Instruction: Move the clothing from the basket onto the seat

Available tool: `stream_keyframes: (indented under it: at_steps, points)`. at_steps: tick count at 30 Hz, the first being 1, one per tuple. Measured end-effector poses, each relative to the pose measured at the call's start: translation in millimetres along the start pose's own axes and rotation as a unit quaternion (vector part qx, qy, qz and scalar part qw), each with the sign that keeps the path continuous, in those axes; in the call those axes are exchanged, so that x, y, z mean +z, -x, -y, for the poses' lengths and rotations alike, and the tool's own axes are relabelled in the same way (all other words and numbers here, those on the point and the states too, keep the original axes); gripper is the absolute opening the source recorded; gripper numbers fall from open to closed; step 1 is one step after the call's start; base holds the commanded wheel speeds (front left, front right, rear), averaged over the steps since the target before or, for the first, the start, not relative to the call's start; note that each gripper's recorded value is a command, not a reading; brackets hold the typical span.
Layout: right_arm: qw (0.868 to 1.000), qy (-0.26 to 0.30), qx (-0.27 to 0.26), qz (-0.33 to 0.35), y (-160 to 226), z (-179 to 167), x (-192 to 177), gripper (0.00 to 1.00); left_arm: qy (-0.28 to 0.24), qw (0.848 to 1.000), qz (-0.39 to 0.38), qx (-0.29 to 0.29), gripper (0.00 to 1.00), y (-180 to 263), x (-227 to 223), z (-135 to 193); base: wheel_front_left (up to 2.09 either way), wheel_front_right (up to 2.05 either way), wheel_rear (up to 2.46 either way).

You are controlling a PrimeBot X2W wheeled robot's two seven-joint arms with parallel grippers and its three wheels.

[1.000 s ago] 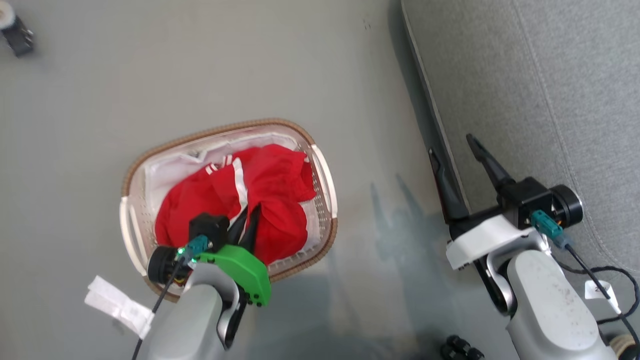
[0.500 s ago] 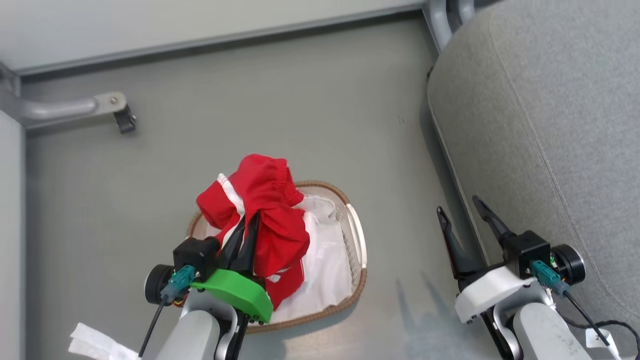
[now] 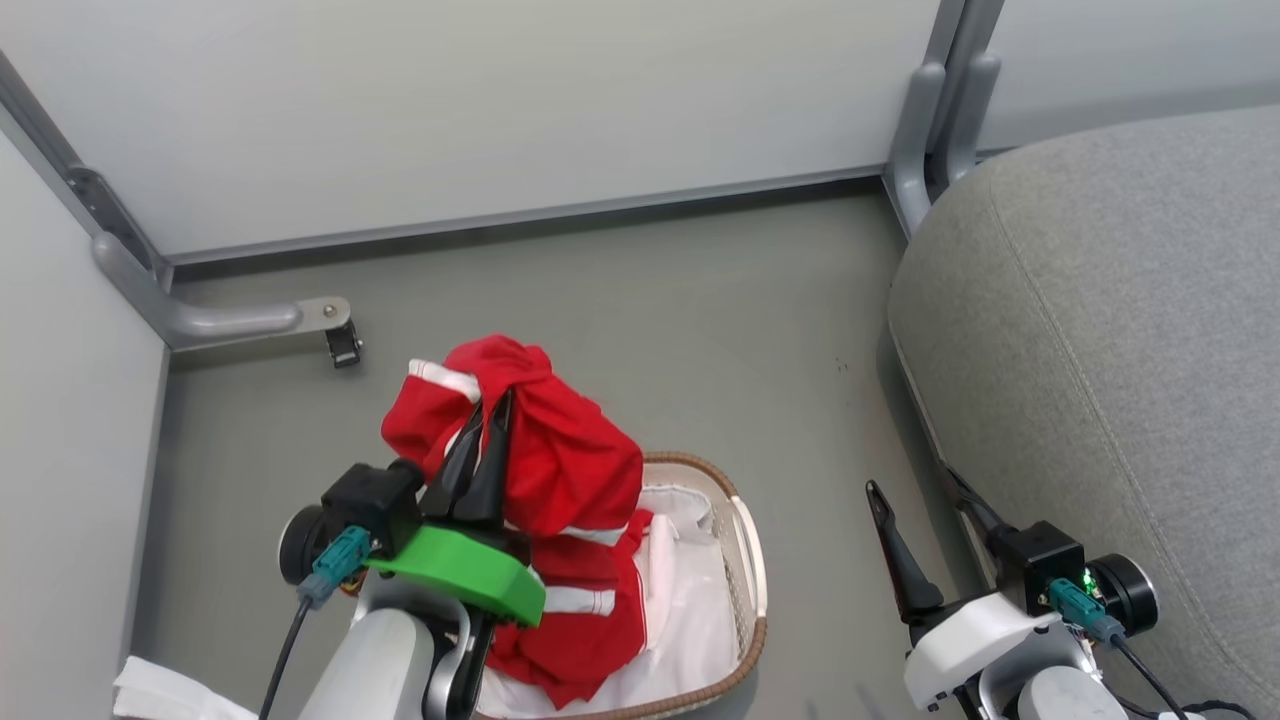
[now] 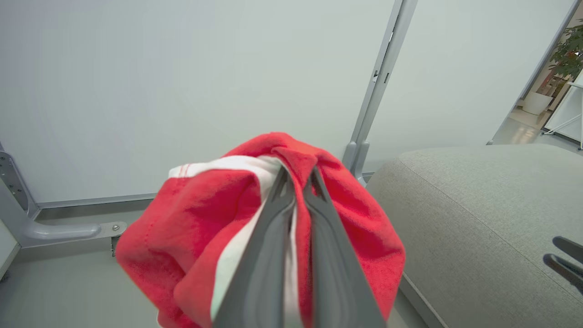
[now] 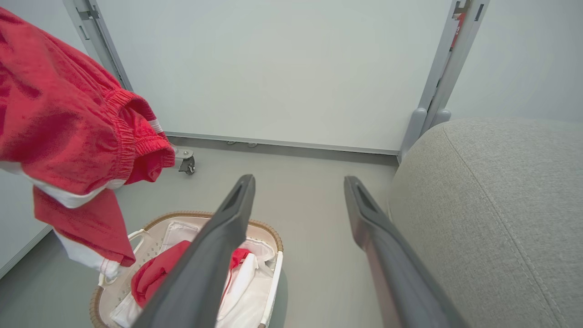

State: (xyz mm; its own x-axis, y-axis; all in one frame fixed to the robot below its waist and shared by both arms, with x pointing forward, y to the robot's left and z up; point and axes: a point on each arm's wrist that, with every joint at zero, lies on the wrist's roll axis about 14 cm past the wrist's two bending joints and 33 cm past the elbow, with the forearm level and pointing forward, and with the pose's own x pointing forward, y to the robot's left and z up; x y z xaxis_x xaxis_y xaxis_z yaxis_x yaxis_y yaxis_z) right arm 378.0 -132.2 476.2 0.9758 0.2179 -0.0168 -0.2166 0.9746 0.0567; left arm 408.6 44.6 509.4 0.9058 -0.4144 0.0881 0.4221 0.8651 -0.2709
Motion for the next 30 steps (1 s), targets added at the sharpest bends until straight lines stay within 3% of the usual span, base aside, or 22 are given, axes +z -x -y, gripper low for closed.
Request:
stream_keyframes:
  at_steps: [8,18,23,30]
  points:
    - [1.0,-0.003,0.015,0.01,3.8,-13.0,6.6,1.0,-0.021,0.994,0.093,-0.045,0.0,-13.4,68.2,27.5,0.0,0.0,0.0]
    - [0.999,-0.012,0.037,0.011,0.4,-28.2,6.8,1.0,-0.021,0.992,0.106,-0.064,0.0,-17.2,77.3,38.4,0.0,0.0,0.0]
    - [0.994,-0.025,0.091,0.056,-15.8,-62.5,37.4,1.0,-0.017,0.994,0.088,-0.064,0.0,-16.5,64.2,38.2,0.0,0.0,0.0]
    - [0.976,-0.026,0.195,0.097,-36.2,-123.9,71.6,1.0,0.0,0.996,0.057,-0.065,0.0,-9.4,42.2,40.4,0.0,0.0,0.0]
